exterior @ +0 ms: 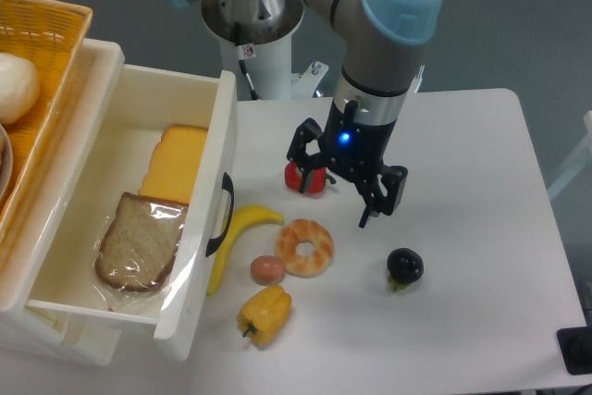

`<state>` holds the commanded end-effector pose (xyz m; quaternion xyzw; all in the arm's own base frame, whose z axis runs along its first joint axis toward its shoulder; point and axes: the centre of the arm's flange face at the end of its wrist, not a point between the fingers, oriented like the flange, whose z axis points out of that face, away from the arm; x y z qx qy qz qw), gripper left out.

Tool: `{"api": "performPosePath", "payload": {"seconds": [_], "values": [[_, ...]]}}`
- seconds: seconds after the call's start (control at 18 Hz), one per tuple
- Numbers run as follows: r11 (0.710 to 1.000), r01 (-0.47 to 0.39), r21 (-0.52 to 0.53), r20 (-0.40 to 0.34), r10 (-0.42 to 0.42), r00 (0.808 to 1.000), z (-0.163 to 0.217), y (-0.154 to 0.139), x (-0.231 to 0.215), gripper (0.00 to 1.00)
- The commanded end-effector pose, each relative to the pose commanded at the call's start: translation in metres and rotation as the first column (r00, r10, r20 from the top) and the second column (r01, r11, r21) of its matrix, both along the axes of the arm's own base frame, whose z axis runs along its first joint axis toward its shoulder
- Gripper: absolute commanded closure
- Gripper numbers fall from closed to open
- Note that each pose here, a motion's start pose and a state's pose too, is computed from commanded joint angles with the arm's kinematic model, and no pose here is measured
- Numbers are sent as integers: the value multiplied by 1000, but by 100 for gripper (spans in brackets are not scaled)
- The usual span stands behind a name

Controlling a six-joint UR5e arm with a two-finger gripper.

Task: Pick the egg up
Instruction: 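Move the gripper from the red strawberry toward the small brown egg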

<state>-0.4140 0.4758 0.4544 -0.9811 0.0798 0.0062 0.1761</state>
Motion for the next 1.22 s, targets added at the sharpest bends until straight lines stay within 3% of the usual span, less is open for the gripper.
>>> {"api": "performPosePath", "payload": {"seconds": [0.22,0.72,0.94,1.22], "values": [[999,37,0,-12,-37,999,-1,1,1,0],[1000,15,9,14,-15,1000,-9,5,1,0],[997,-68,48,111,62,992,-21,11,-1,0],[998,-56,30,125,52,991,-51,16,2,0]]}}
